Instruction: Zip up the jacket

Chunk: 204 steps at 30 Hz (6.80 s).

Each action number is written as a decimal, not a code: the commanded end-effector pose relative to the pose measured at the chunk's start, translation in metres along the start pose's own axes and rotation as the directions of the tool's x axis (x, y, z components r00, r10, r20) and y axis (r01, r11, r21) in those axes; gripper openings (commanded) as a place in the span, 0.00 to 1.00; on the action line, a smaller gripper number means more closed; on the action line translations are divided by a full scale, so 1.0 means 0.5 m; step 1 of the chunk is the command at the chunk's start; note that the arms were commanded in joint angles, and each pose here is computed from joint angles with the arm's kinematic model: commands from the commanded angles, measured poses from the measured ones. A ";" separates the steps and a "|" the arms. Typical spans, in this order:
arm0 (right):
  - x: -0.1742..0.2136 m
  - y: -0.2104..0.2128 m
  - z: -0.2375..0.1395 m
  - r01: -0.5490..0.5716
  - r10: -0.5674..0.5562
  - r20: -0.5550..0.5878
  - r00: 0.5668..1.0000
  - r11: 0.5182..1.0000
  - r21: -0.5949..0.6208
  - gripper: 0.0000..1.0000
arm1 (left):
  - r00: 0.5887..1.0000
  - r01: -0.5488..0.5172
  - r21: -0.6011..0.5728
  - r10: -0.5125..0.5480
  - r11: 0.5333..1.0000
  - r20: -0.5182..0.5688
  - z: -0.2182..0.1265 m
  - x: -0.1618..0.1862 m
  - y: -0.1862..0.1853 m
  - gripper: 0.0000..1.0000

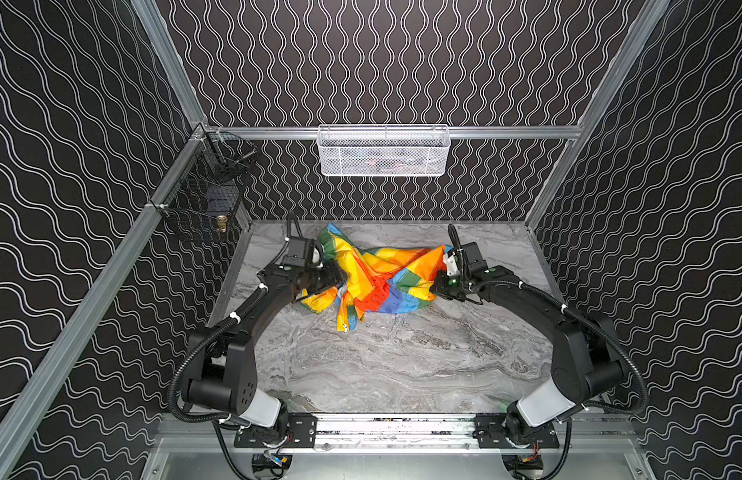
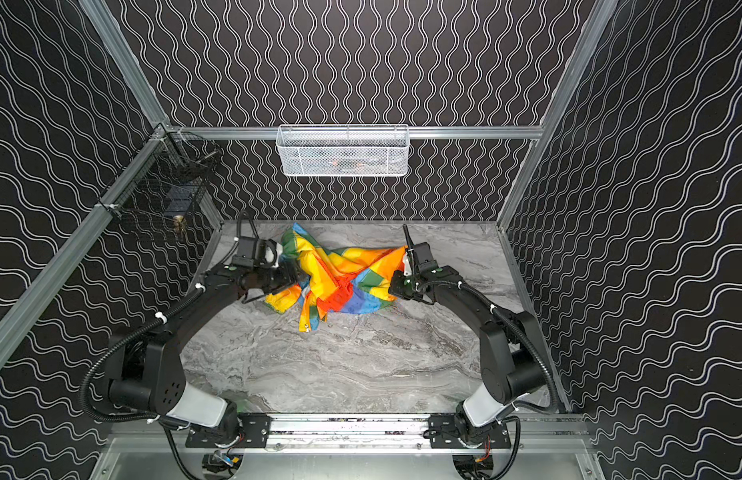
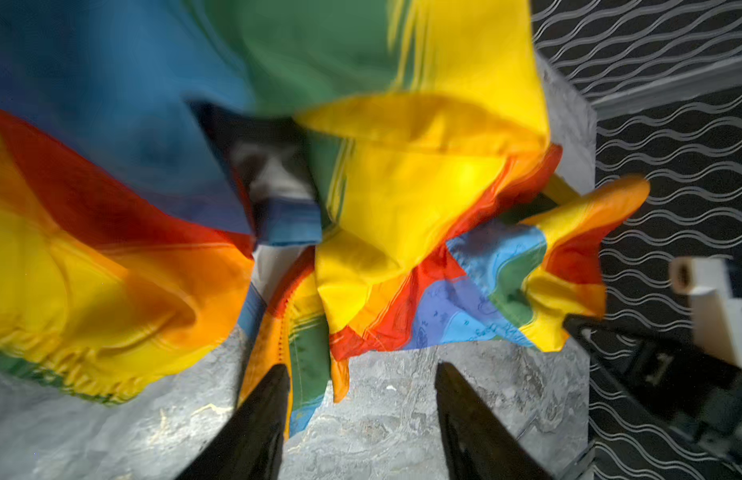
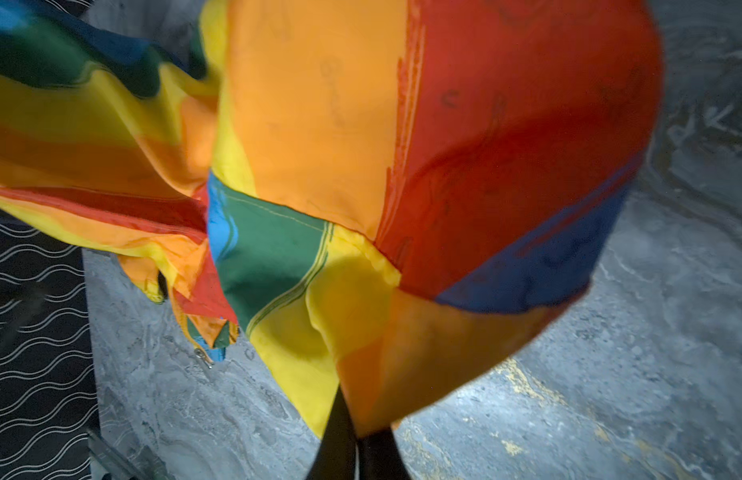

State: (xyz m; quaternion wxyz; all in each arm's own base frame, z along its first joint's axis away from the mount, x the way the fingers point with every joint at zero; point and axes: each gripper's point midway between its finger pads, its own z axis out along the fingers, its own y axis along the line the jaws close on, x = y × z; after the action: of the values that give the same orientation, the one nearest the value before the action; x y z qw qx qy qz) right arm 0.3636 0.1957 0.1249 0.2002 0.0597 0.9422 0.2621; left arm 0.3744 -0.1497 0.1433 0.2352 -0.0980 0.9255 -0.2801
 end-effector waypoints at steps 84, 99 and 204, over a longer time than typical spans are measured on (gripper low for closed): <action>-0.216 0.196 -0.178 0.127 -0.099 0.174 0.980 0.979 -0.158 0.62 | 0.807 -0.484 -0.031 0.460 0.874 0.371 0.000 -0.195 -0.374 0.00; -0.123 0.045 -0.224 0.060 -0.058 0.244 0.968 0.998 0.003 0.68 | 0.873 -0.254 -0.146 0.292 0.956 0.390 0.008 -0.332 -0.183 0.00; -0.155 -0.032 -0.021 -0.012 0.007 0.079 0.997 0.998 0.065 0.00 | 0.975 -0.191 0.024 0.187 0.981 0.120 0.128 -0.007 -0.096 0.57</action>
State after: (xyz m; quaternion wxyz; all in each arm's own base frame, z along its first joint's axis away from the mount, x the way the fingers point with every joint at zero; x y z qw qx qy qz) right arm 0.4321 0.1686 0.1433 0.2260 0.0858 0.9390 0.2445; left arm 0.4142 -0.2192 0.1184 0.3108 -0.0184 0.9127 -0.2645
